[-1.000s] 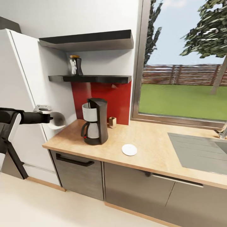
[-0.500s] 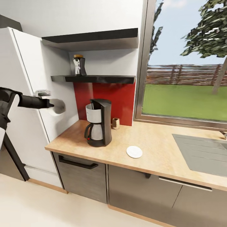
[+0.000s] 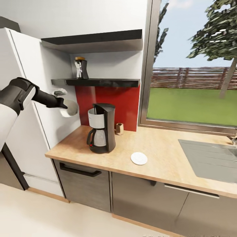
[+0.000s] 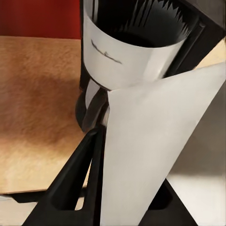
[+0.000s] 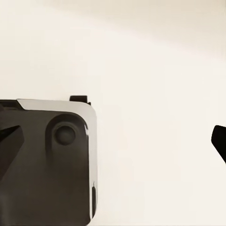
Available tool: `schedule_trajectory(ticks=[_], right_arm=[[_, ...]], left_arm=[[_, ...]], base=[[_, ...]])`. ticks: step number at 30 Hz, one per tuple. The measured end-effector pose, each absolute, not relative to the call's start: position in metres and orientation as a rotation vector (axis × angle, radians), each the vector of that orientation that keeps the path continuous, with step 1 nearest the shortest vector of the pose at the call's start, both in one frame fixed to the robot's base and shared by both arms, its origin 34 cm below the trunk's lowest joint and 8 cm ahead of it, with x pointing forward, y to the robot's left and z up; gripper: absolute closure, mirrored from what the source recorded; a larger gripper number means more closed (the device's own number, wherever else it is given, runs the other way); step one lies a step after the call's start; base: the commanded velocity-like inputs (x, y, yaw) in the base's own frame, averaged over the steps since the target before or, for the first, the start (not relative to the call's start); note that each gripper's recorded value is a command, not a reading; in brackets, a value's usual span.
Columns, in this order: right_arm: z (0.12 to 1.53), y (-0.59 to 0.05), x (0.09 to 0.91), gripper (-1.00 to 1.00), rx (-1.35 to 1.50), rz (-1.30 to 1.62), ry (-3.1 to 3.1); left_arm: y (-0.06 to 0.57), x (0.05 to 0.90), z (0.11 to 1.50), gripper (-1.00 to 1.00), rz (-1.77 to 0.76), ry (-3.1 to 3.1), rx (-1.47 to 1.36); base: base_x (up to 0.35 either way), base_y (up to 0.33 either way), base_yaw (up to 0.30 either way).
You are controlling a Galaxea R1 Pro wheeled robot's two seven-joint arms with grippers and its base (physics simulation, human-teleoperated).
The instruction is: Set up a coffee station on the kitchen countertop: keep the coffee maker on the countertop, move the bottle of coffee from the kitchen shelf to the counter next to the coffee maker, place a paper coffee filter on top of the coffee maker, put the saucer next to the coffee maker with the coffee cup on the saucer, and place the electric kettle next to the coffee maker.
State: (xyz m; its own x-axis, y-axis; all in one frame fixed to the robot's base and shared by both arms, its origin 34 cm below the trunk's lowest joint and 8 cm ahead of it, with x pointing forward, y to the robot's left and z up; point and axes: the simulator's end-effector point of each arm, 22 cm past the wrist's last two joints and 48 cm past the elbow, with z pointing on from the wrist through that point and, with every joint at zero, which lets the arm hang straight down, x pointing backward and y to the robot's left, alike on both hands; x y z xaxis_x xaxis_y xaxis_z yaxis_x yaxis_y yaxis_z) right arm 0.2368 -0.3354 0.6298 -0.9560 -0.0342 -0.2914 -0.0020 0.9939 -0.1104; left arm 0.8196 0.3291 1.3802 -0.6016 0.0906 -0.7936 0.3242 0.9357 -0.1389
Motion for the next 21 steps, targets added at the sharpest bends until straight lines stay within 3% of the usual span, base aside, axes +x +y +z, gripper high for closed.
schedule_trajectory(ticks=[16, 21], right_arm=[[0.63, -0.336, 0.237, -1.0, -0.027, -0.158, 2.84], [0.63, -0.335, 0.237, -1.0, -0.027, -0.157, 2.84]], left_arm=[[0.322, 0.81, 1.356, 1.0, -0.411, 2.266, 0.33], [0.339, 0.807, 1.334, 1.0, -0.444, 2.327, 0.248]], base=[[0.0, 0.0, -0.262], [0.0, 0.0, -0.096]])
